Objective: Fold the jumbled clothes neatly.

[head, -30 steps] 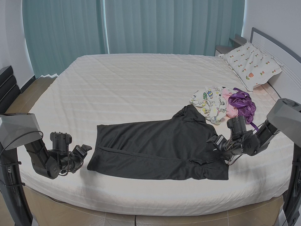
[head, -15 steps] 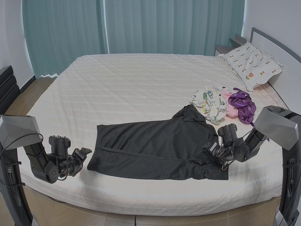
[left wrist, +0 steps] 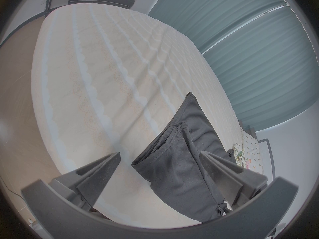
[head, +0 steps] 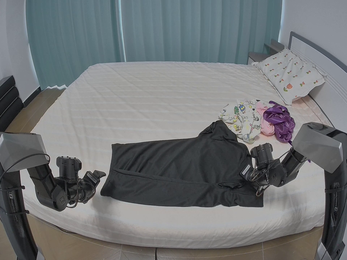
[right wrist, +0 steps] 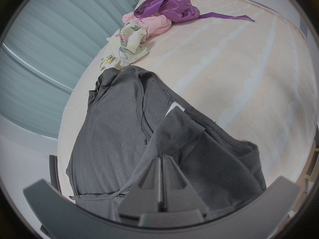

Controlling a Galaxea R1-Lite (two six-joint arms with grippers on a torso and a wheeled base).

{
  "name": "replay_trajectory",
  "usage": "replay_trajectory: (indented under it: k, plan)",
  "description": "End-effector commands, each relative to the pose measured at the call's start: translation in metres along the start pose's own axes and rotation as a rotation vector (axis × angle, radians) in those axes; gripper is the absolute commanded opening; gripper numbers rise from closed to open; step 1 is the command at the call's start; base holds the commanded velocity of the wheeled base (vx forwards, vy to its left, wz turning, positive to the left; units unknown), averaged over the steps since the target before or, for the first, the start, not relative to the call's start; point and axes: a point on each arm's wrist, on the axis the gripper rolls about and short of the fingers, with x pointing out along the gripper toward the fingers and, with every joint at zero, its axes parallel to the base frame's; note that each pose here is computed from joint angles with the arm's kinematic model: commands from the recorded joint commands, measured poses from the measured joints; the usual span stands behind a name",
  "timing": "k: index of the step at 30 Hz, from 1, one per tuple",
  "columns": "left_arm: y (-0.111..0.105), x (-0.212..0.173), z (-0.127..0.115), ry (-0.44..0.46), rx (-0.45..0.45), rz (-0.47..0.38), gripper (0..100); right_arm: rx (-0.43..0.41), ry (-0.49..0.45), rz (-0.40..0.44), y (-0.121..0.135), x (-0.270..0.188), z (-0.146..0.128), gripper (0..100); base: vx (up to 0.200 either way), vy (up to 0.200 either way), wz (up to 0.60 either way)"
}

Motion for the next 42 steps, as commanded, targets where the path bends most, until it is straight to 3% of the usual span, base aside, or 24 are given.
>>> replay_trajectory:
  k: [1,13,19,35,36,42]
  plan:
    - [0.0,0.0,0.0,0.0,-0.001,0.002,100,0.001,-0.007,0.005,0.001,-0.004,0.001,0,0.0,0.0,0.0]
    - [0.001,0.001,0.0,0.001,0.001,0.003,100,-0.022,-0.035,0.095,0.024,-0.07,0.006,0,0.0,0.0,0.0]
    - [0.001,0.001,0.0,0.001,0.001,0.003,100,-0.039,-0.018,0.101,0.029,-0.093,0.002,0,0.0,0.0,0.0]
    - [0.001,0.001,0.0,0.002,0.001,0.004,100,-0.133,0.091,0.007,-0.005,-0.125,-0.047,0,0.0,0.0,0.0]
    - [0.001,0.001,0.0,0.002,0.001,0.004,100,-0.133,0.091,0.007,-0.005,-0.125,-0.047,100,0.0,0.0,0.0]
    - [0.001,0.001,0.0,0.001,0.001,0.003,100,-0.18,0.132,-0.027,-0.02,-0.134,-0.061,100,0.0,0.0,0.0]
